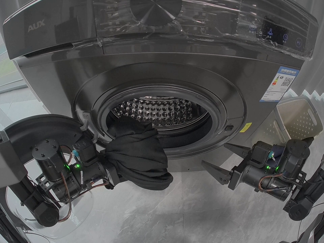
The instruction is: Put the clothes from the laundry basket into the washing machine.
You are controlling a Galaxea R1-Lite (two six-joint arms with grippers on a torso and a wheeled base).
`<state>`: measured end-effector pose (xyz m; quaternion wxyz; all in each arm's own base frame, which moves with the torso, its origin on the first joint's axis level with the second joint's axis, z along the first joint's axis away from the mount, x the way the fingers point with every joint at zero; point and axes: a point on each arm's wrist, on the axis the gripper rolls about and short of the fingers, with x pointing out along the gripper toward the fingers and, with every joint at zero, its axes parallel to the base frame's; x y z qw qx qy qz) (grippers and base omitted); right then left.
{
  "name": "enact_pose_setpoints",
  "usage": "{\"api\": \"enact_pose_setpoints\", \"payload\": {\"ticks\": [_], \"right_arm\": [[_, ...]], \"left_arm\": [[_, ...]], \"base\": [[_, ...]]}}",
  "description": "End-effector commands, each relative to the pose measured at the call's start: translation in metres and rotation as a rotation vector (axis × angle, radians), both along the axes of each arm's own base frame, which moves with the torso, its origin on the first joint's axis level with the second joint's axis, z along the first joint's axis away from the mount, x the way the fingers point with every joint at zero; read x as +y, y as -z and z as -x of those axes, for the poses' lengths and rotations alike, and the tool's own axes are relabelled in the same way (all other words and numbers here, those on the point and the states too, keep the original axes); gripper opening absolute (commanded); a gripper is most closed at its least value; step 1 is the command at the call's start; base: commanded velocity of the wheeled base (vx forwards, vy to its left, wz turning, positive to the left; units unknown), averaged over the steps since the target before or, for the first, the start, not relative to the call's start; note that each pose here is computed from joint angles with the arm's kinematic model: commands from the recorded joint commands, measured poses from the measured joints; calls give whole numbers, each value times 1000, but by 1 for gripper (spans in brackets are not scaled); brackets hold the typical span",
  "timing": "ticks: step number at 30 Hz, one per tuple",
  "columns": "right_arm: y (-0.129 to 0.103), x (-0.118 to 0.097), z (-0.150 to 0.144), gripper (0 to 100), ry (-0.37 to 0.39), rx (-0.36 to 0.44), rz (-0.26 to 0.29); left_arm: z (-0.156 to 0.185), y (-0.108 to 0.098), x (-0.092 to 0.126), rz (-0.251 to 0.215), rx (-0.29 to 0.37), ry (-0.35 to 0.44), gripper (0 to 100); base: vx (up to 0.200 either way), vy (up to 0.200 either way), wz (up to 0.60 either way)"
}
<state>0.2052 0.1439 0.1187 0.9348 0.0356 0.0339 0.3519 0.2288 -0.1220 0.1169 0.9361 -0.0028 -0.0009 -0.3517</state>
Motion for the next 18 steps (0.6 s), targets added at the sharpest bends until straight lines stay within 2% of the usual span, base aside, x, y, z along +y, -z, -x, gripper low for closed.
{"api": "enact_pose_setpoints", "payload": {"ticks": [1, 13, 17, 18], "right_arm": [[1, 0, 0, 100, -1, 2, 2], [2, 2, 2, 100, -12, 9, 6], [4, 7, 6, 100, -31, 17, 11], [4, 8, 6, 100, -36, 15, 11]], "left_arm": [[0, 1, 0, 1, 2, -1, 0], [-2, 3, -3, -3, 8, 5, 0], [-4, -1, -11, 21, -4, 21, 0], [-5, 3, -21, 23, 10, 24, 0]], "base": [[0, 0, 0], [0, 0, 0], [0, 0, 0], [0, 0, 0]]}}
